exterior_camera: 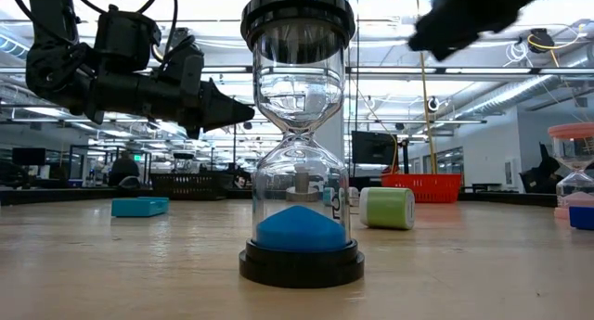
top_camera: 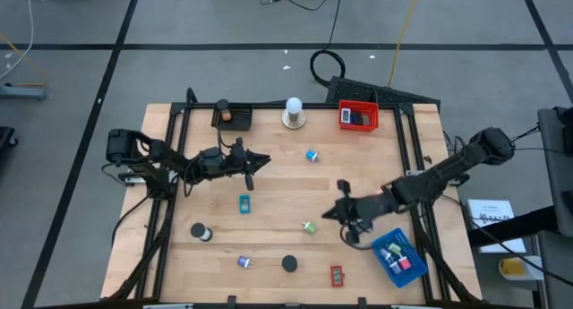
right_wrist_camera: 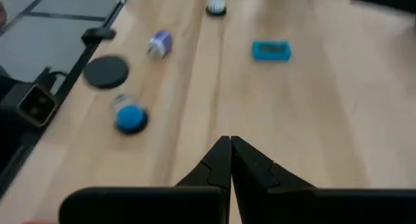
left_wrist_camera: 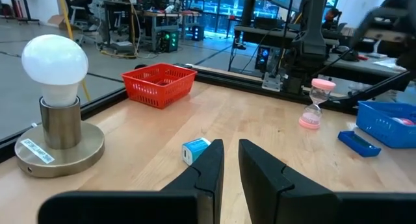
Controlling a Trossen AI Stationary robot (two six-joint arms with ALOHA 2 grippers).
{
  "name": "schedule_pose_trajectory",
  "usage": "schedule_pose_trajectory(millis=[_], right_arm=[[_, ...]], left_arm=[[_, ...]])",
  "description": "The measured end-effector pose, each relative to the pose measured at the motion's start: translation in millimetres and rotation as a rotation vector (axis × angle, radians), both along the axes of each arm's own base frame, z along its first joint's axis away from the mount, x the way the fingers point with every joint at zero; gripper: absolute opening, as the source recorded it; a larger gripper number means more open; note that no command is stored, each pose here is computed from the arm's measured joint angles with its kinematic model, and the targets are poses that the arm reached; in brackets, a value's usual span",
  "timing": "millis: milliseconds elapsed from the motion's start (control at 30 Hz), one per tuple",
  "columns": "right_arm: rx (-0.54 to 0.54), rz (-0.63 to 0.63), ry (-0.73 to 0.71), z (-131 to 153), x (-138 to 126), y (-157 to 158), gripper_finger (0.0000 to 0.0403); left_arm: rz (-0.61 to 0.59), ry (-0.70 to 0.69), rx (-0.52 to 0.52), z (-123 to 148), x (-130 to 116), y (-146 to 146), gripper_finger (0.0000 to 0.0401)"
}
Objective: Pick & Place Office items
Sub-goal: Put the white hourglass into the black bin
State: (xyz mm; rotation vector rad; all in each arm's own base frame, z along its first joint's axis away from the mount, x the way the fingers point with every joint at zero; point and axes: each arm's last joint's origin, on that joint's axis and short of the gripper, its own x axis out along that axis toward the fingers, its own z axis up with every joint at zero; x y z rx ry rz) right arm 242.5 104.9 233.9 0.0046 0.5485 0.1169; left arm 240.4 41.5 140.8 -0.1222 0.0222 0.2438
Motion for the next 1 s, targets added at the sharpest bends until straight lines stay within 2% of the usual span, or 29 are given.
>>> schedule_pose_trajectory(millis=[133,267,400,500,667,833,1000], right_arm=[[-0.073,0.003,-0.068,5.2,13.0,-24.7,0.0001],[-0.156,-0.032,-0.198,9.3,22.0,-46.5,0.0001],[-0.179,-0.084,-0.366,6.9,22.8,-62.2,0.0002],[-0.170,-0.125,-0.440,-1.0,18.3,-71.6,0.0002],[-0.172,-0.151,-0.461,-11.3,6.9,-79.3,0.0001],[-0.162,-0.167,-0.460,-4.5,-7.5,-83.1,0.0001],[-0.161,-0.168,-0.460,-5.4,-23.0,-84.9,0.0002]], left_arm=[[0.001,-0.012,-0.046,0.1,0.0,0.0,0.0056],[0.003,-0.035,-0.090,2.5,2.5,0.4,0.0056],[-0.011,-0.053,-0.121,6.8,8.2,1.1,0.0056],[-0.025,-0.037,-0.125,9.1,14.4,1.0,0.0056],[-0.031,-0.007,-0.126,14.0,24.2,1.3,0.0051],[-0.039,0.014,-0.105,28.1,26.9,1.5,0.0007],[-0.049,0.082,-0.073,49.6,26.8,-1.3,0.0007]])
